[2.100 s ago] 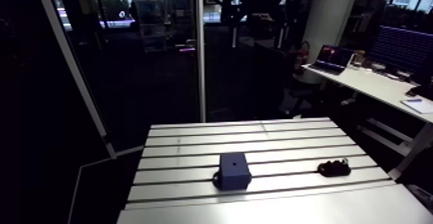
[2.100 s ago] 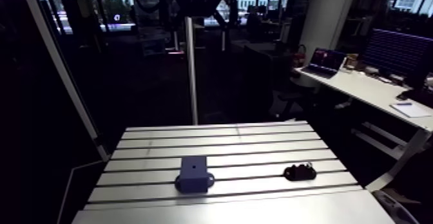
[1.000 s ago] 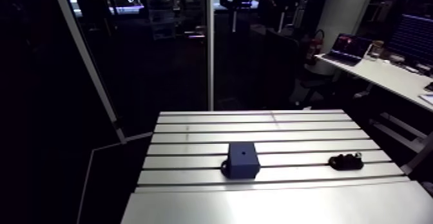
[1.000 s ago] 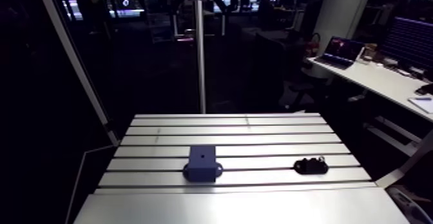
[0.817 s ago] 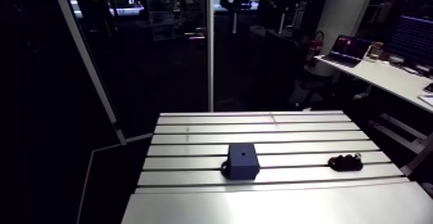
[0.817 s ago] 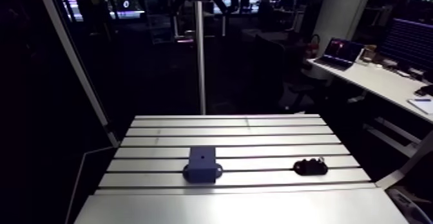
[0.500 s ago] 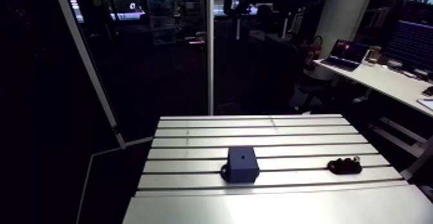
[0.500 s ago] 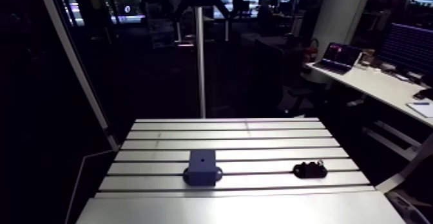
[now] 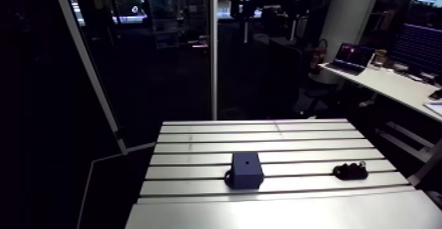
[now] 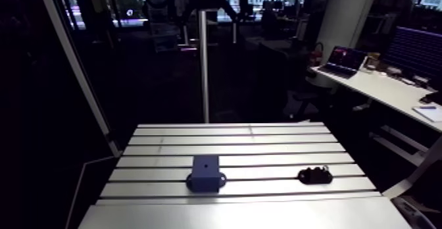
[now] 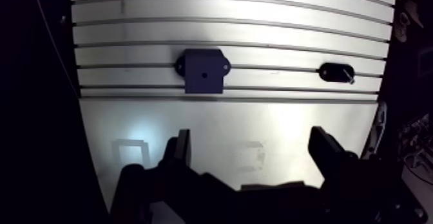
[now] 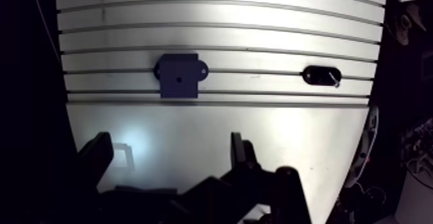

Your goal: Pick up the M10 bolt and insert it into the hole until fully seated.

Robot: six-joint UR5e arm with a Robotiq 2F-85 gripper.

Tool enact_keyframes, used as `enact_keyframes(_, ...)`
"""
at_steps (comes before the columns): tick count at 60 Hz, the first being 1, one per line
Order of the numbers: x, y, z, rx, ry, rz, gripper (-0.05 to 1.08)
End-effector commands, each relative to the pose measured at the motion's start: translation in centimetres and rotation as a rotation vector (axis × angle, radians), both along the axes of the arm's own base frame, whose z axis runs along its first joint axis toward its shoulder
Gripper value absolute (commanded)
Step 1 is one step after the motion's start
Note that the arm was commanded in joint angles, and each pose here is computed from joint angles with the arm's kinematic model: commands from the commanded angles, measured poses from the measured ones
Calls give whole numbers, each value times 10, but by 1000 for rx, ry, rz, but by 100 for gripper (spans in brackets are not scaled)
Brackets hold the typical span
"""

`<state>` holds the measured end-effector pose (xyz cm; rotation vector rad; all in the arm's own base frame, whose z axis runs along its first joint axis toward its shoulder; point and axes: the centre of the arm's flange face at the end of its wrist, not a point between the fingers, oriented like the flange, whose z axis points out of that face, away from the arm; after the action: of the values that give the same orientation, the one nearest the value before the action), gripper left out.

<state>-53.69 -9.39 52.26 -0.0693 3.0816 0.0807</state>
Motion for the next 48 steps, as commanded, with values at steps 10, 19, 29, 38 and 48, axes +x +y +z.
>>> enact_keyframes(10, 4, 4, -5, -1, -13, -6, 1)
enact_keyframes(19, 4, 6, -6, 1, -14, -3, 1)
enact_keyframes(29, 3, 17, -6, 0, -14, 1, 1)
enact_keyframes(38, 4, 28, -4, -1, -12, -1, 1)
enact_keyframes(48, 8, 44, -3, -2, -11, -15, 1)
